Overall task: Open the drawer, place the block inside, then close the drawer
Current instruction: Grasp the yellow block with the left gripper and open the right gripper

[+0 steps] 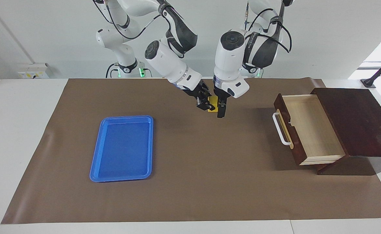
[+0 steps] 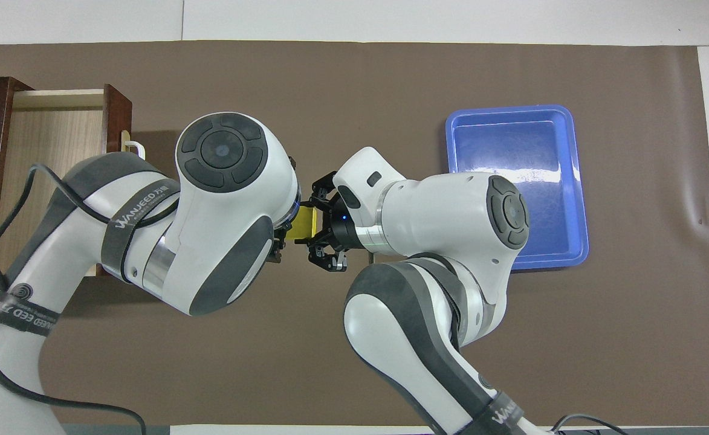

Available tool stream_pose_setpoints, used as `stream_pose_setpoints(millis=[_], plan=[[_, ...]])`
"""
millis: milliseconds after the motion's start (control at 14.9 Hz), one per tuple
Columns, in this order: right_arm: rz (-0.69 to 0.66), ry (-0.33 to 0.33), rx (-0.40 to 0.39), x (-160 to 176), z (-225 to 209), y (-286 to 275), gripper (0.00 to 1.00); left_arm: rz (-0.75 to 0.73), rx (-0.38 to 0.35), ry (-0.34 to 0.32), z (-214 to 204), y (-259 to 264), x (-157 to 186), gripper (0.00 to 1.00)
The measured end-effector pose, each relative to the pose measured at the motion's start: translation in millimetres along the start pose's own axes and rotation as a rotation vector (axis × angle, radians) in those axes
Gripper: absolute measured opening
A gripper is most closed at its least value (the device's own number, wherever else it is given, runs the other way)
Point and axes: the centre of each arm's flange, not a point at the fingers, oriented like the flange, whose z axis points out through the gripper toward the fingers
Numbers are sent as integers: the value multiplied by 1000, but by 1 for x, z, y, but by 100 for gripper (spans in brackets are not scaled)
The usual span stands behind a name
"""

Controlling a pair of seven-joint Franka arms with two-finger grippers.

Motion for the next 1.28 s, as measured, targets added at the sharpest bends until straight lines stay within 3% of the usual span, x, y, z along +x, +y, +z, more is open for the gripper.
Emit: stream_pose_setpoints(millis=[336,471,740,1143,1278], plan=[[6,3,-15,0,-1,2,55,-2,-3,1,-6,-14,-2,100],[10,3,-14,0,0,2,55,-4,-2,2,-6,-15,0,94],[21,1,0,0,5,-1,55,-24,-19,-4,-8,-12,3,56],[16,0,-3,0,4,0,56,-36,-25,-7,-9,-11,3,56],[41,5,-13,2,2,1,68,-66,-20,-12,-8,-12,2,56]])
